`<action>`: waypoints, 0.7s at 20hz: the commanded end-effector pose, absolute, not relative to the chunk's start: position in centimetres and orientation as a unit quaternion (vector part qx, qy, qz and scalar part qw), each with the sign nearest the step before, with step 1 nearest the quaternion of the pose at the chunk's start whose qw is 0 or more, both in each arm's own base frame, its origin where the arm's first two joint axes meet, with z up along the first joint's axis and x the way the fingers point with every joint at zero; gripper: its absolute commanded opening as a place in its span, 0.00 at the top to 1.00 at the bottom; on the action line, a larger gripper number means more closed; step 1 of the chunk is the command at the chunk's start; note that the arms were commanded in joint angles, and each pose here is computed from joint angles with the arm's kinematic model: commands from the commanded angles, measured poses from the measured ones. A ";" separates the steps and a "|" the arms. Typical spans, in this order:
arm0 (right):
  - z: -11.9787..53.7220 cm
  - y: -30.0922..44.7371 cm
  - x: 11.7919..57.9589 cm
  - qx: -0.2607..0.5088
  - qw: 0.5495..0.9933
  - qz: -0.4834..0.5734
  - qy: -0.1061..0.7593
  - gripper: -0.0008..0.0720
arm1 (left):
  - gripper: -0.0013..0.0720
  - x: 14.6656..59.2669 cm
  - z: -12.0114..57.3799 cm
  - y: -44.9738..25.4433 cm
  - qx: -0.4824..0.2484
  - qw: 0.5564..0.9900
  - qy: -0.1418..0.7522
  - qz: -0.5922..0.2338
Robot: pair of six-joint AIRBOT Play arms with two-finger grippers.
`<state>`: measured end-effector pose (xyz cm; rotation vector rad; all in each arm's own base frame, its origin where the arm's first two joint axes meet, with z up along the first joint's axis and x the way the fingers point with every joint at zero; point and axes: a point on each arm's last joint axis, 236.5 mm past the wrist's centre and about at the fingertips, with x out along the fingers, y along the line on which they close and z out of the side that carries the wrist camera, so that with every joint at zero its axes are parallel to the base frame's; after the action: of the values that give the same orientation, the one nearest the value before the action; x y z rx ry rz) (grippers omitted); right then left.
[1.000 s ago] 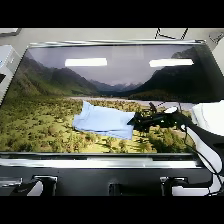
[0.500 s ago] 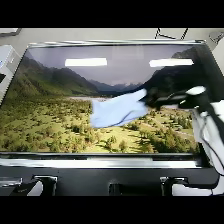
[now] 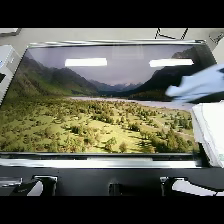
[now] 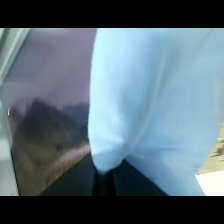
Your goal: Fold the clothes and pants, and hang the long-sleeved shirts on hangers.
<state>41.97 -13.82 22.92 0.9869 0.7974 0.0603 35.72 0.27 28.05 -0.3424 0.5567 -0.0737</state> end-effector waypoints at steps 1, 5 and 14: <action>25.6 -21.6 36.9 0.507 0.795 -0.070 0.324 0.93 | 0.95 35.7 28.1 0.3 -0.166 0.947 0.273 -0.037; 27.0 -25.4 31.2 0.536 0.782 -0.130 0.292 0.93 | 0.95 35.7 28.1 0.3 -0.164 0.947 0.273 -0.037; 22.4 -29.2 20.9 0.538 0.705 -0.297 0.355 0.93 | 0.95 35.7 28.1 0.3 -0.155 0.949 0.273 -0.040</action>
<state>24.42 -27.72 24.71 1.1974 0.7151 -0.4884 35.72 0.27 28.06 -0.3186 0.5550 -0.0804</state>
